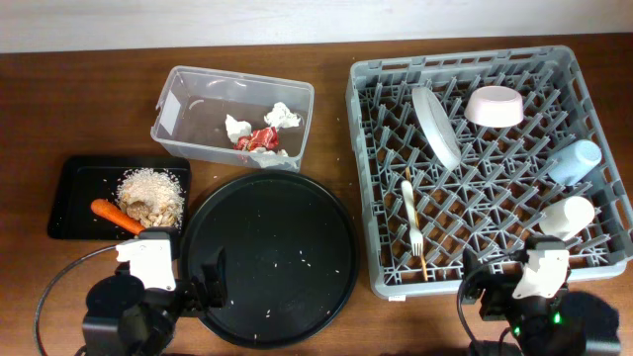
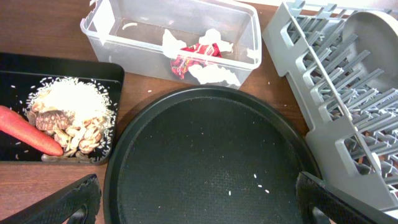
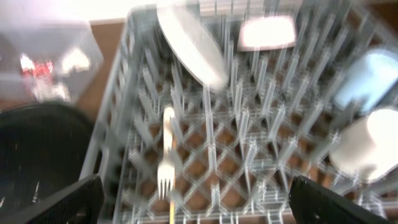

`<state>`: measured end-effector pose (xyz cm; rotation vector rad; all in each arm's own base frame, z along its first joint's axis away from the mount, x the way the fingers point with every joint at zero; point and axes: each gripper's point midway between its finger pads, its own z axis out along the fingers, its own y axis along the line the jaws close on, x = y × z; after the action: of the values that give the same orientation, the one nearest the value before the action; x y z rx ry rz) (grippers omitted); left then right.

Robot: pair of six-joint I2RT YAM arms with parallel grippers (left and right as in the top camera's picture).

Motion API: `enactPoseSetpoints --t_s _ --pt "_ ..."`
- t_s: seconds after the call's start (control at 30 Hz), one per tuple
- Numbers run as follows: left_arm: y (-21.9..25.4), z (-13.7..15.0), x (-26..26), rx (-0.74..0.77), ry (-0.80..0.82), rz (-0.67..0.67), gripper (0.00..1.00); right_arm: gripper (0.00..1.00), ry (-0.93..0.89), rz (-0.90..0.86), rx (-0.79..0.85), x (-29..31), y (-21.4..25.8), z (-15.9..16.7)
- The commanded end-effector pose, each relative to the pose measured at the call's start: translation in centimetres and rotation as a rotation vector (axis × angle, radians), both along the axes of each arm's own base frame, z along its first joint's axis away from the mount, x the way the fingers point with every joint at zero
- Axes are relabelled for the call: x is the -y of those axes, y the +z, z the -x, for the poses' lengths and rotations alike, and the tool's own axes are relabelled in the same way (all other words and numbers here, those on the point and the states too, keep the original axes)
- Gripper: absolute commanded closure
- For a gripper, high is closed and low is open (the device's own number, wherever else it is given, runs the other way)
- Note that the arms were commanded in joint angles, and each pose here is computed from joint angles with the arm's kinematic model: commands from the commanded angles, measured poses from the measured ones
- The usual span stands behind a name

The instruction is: Sort waste into correct bins and load items into the dishwasher rack

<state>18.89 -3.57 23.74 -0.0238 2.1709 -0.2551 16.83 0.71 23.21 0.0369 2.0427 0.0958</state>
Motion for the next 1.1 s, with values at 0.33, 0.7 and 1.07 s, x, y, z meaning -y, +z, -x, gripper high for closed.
enactPoseSetpoints --t_s 0.33,0.7,1.07 --pt "-0.4 0.0 0.0 -0.006 0.004 0.008 0.01 0.02 0.084 0.074 0.566 -1.2 3.5 -4.7" --pt "-0.4 0.0 0.0 -0.007 0.004 0.008 0.01 0.02 0.141 0.081 0.423 -1.9 -7.2 -7.6" --pt "-0.4 0.0 0.0 -0.007 0.004 0.008 0.01 0.02 0.101 0.115 0.418 -1.1 -7.3 -7.7"
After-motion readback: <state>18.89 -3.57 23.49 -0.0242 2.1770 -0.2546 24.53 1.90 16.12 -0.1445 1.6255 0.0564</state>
